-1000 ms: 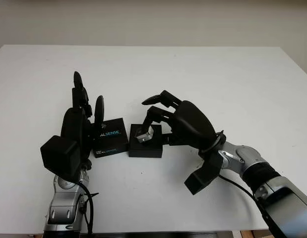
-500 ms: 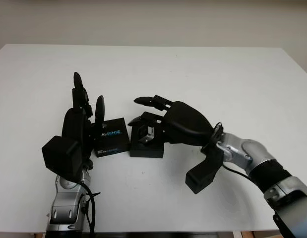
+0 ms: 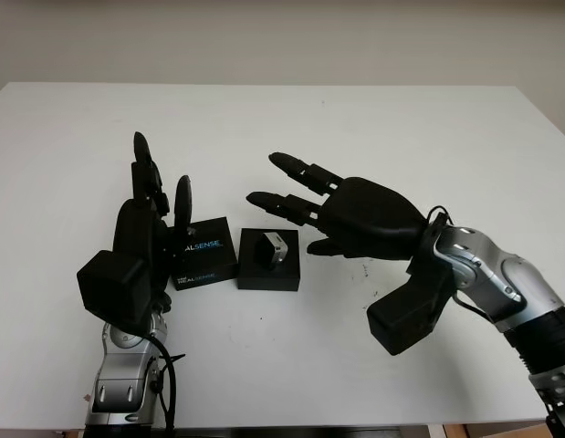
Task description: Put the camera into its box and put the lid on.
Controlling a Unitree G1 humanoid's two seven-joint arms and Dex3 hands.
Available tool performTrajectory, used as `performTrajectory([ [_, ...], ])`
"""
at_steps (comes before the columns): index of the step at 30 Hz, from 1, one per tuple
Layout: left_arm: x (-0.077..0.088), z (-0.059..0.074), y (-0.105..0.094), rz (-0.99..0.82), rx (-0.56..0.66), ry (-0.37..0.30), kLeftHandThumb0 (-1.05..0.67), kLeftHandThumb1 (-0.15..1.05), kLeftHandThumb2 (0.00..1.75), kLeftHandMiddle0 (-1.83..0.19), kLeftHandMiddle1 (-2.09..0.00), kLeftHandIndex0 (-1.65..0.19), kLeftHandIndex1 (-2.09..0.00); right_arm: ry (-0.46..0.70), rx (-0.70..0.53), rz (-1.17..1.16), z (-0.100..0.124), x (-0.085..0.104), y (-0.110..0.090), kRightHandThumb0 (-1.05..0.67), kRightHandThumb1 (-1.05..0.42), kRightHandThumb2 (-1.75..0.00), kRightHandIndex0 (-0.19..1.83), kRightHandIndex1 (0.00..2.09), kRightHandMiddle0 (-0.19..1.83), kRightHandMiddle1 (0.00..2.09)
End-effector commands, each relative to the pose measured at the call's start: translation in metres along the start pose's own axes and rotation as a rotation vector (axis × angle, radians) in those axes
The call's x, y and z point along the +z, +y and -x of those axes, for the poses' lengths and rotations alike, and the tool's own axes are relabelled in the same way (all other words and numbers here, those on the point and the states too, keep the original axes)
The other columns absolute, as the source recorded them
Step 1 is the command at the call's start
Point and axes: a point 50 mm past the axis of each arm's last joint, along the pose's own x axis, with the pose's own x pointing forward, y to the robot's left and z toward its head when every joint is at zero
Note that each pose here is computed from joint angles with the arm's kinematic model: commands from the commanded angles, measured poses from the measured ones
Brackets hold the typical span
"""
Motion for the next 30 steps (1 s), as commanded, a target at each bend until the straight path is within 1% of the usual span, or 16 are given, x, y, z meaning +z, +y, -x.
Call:
performTrajectory([
  [1, 0.001, 0.000, -0.001, 0.006, 0.003, -0.016, -0.71, 1.05, 0.57, 0.19, 0.00, 0.19, 0.00, 0.023, -0.016, 0.023, 0.006, -0.003, -0.008, -0.13, -1.04, -0.07, -0.19, 0.01, -0.02, 0.10],
  [3, 0.001, 0.000, -0.001, 0.005, 0.001, -0.018, -0.71, 1.05, 0.57, 0.19, 0.00, 0.19, 0.00, 0.040, -0.053, 0.019, 0.007, -0.006, -0.011, -0.11, -1.04, -0.08, -0.18, 0.02, 0.00, 0.11],
  [4, 0.001, -0.001, -0.001, 0.004, -0.001, -0.019, -0.71, 1.05, 0.57, 0.19, 0.00, 0.19, 0.00, 0.047, -0.074, 0.016, 0.008, -0.006, -0.012, -0.10, -1.04, -0.07, -0.15, 0.04, 0.04, 0.12],
  [7, 0.001, -0.001, -0.001, -0.002, 0.000, -0.020, -0.71, 1.05, 0.57, 0.19, 0.00, 0.19, 0.00, 0.073, -0.197, -0.017, 0.007, -0.011, -0.016, -0.09, -1.04, -0.08, -0.04, 0.09, 0.14, 0.16],
  [8, 0.001, -0.001, -0.001, -0.001, -0.001, -0.022, -0.71, 1.05, 0.57, 0.19, 0.00, 0.19, 0.00, 0.085, -0.249, -0.036, 0.007, -0.013, -0.017, -0.20, -1.04, -0.07, 0.07, 0.13, 0.21, 0.17],
  [10, 0.001, -0.001, -0.001, 0.004, -0.001, -0.022, -0.70, 1.05, 0.57, 0.19, 0.00, 0.19, 0.00, 0.112, -0.346, -0.113, 0.004, -0.017, -0.021, -0.33, -0.99, -0.05, 0.23, 0.18, 0.31, 0.19],
  [11, 0.001, -0.001, -0.001, 0.004, 0.000, -0.020, -0.70, 1.05, 0.57, 0.19, 0.00, 0.19, 0.00, 0.127, -0.381, -0.177, 0.001, -0.019, -0.023, -0.41, -0.94, -0.03, 0.34, 0.22, 0.37, 0.21],
  [12, 0.001, -0.001, -0.001, 0.003, -0.001, -0.019, -0.70, 1.05, 0.57, 0.19, 0.00, 0.19, 0.00, 0.146, -0.401, -0.279, -0.003, -0.022, -0.025, -0.45, -0.90, -0.02, 0.40, 0.25, 0.41, 0.23],
  [13, 0.002, -0.001, -0.001, 0.002, -0.002, -0.018, -0.70, 1.05, 0.57, 0.19, 0.00, 0.19, 0.00, 0.154, -0.407, -0.351, -0.005, -0.024, -0.027, -0.50, -0.85, -0.03, 0.43, 0.28, 0.40, 0.33],
  [15, 0.002, -0.001, -0.002, 0.000, -0.001, -0.018, -0.71, 1.05, 0.57, 0.19, 0.00, 0.19, 0.00, 0.173, -0.368, -0.493, -0.009, -0.028, -0.029, -0.54, -0.81, -0.05, 0.41, 0.32, 0.29, 0.58],
  [16, 0.002, -0.001, -0.002, 0.000, -0.002, -0.019, -0.71, 1.05, 0.57, 0.19, 0.00, 0.19, 0.00, 0.183, -0.341, -0.547, -0.010, -0.029, -0.028, -0.56, -0.80, -0.05, 0.38, 0.31, 0.27, 0.62],
  [18, 0.002, -0.001, -0.003, 0.004, -0.002, -0.021, -0.71, 1.05, 0.57, 0.19, 0.00, 0.19, 0.00, 0.200, -0.278, -0.644, -0.013, -0.032, -0.023, -0.59, -0.79, -0.05, 0.32, 0.27, 0.27, 0.58],
  [20, 0.002, -0.001, -0.003, 0.007, -0.003, -0.020, -0.70, 1.05, 0.58, 0.19, 0.00, 0.19, 0.00, 0.211, -0.224, -0.721, -0.015, -0.035, -0.014, -0.58, -0.78, -0.05, 0.26, 0.21, 0.26, 0.51],
  [23, 0.003, -0.001, -0.003, 0.010, -0.006, -0.018, -0.71, 1.05, 0.58, 0.19, 0.00, 0.19, 0.00, 0.232, -0.141, -0.800, -0.020, -0.037, 0.001, -0.61, -0.79, -0.06, 0.22, 0.17, 0.28, 0.48],
  [27, 0.003, -0.001, -0.003, 0.013, -0.007, -0.027, -0.70, 1.05, 0.57, 0.19, 0.00, 0.19, 0.00, 0.240, -0.067, -0.836, -0.023, -0.038, 0.009, -0.61, -0.80, -0.06, 0.19, 0.14, 0.27, 0.48],
  [30, 0.003, -0.001, -0.003, 0.011, -0.006, -0.024, -0.69, 1.05, 0.58, 0.19, 0.00, 0.19, 0.00, 0.237, -0.013, -0.828, -0.025, -0.038, 0.013, -0.66, -0.81, -0.06, 0.19, 0.13, 0.29, 0.49],
])
